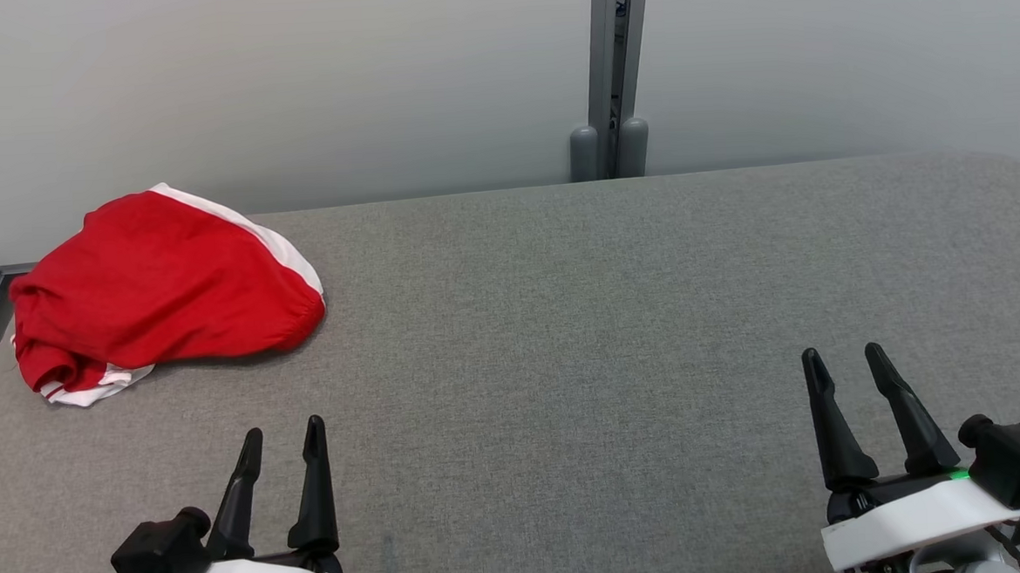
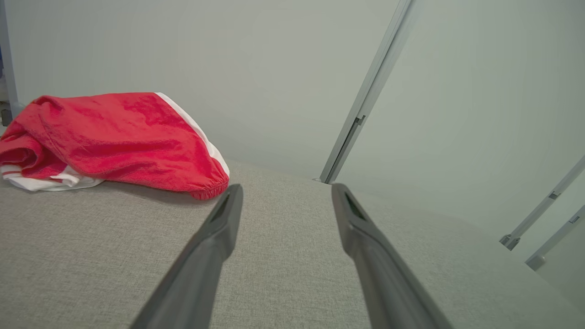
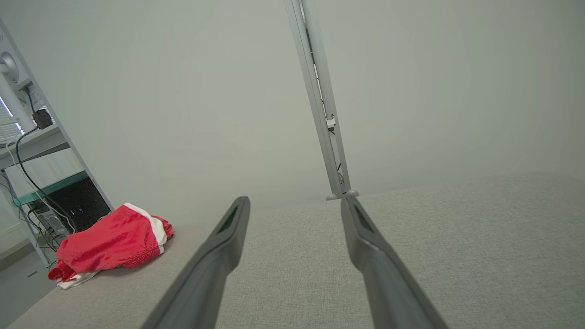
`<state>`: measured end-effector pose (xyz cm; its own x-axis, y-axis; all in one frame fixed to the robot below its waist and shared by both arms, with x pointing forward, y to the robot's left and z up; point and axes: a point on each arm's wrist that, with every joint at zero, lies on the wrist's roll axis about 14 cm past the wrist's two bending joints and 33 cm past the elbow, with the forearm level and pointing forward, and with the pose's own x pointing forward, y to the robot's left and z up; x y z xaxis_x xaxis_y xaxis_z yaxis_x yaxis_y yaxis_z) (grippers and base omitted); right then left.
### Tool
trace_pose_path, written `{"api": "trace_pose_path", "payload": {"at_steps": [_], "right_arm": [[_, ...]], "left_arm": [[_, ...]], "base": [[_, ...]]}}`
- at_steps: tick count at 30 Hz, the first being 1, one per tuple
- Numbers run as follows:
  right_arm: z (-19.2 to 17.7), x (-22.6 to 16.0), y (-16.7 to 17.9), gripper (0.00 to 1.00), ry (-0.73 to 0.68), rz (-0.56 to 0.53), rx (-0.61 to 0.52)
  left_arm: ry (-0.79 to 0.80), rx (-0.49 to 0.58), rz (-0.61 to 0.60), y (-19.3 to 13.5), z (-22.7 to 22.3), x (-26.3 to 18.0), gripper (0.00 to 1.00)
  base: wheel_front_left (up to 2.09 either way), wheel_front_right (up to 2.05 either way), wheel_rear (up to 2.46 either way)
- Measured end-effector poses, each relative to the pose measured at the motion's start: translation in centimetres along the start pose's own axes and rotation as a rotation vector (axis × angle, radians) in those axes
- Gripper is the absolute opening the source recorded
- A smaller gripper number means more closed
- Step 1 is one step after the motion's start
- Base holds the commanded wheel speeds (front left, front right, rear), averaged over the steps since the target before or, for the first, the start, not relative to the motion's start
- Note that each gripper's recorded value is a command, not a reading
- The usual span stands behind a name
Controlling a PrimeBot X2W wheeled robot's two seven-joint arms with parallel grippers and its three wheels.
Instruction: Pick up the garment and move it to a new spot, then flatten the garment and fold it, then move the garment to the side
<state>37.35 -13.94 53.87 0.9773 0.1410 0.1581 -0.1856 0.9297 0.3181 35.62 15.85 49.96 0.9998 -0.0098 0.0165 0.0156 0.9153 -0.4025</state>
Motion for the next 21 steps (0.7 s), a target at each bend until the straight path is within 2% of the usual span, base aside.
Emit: {"api": "trace_pose_path", "payload": {"at_steps": [9, 21], "right_arm": [[0.2, -0.3, 0.1, 1.00, -0.010, 0.012, -0.077], [-1.4, -0.7, 0.0, 1.00, 0.034, 0.023, -0.150]], "left_arm": [[-0.008, 0.059, -0.004, -0.1, -0.1, -0.4, 1.00], [-0.017, 0.132, -0.012, -0.3, -0.3, -0.7, 1.00]], "base": [[0.00, 0.00, 0.00], [0.00, 0.00, 0.00]]}}
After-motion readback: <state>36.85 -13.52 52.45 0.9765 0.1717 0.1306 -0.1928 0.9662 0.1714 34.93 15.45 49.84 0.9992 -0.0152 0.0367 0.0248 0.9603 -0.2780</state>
